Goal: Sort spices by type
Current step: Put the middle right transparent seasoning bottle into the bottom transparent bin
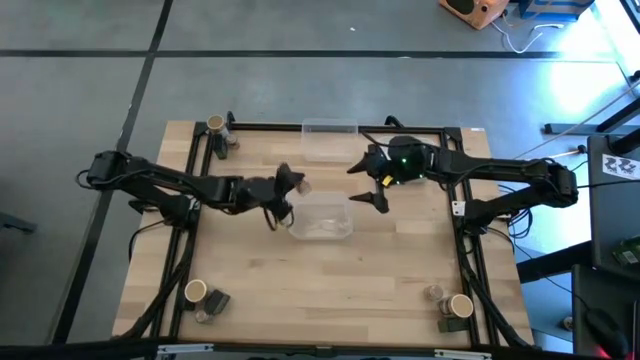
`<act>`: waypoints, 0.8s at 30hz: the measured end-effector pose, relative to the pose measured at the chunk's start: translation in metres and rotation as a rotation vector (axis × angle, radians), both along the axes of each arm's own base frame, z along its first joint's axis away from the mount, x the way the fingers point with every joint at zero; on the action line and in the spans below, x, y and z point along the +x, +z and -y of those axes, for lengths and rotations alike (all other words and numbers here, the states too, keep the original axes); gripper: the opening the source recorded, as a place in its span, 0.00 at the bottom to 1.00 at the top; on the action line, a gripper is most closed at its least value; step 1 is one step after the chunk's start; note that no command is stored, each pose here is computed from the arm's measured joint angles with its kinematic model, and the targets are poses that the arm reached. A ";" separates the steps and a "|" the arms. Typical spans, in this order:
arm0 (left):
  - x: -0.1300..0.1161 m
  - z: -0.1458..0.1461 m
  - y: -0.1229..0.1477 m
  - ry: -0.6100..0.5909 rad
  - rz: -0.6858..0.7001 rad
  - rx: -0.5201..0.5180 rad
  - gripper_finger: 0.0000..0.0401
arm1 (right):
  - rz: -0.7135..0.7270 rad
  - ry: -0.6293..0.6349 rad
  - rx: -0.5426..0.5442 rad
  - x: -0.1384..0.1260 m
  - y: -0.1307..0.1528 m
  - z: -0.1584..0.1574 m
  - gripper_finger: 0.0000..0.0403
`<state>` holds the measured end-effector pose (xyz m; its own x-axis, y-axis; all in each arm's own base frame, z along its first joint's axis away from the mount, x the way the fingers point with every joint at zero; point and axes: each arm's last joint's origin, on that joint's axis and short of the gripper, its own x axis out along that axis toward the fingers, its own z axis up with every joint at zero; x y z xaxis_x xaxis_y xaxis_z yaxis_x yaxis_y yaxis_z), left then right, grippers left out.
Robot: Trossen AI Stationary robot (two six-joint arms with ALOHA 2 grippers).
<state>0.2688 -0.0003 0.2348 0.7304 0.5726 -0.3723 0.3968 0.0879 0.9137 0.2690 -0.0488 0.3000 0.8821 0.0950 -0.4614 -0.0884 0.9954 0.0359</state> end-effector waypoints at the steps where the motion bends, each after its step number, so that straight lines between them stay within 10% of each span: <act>1: 0.000 0.004 -0.001 -0.025 -0.047 0.060 0.41 | -0.005 0.000 0.001 0.000 0.000 0.000 0.93; 11: 0.005 0.040 -0.042 -0.203 -0.416 0.272 0.41 | -0.005 -0.010 0.003 -0.001 0.001 0.000 0.93; 24: 0.014 0.058 -0.071 -0.242 -0.489 0.301 0.41 | -0.005 -0.025 0.030 -0.001 0.001 0.000 0.93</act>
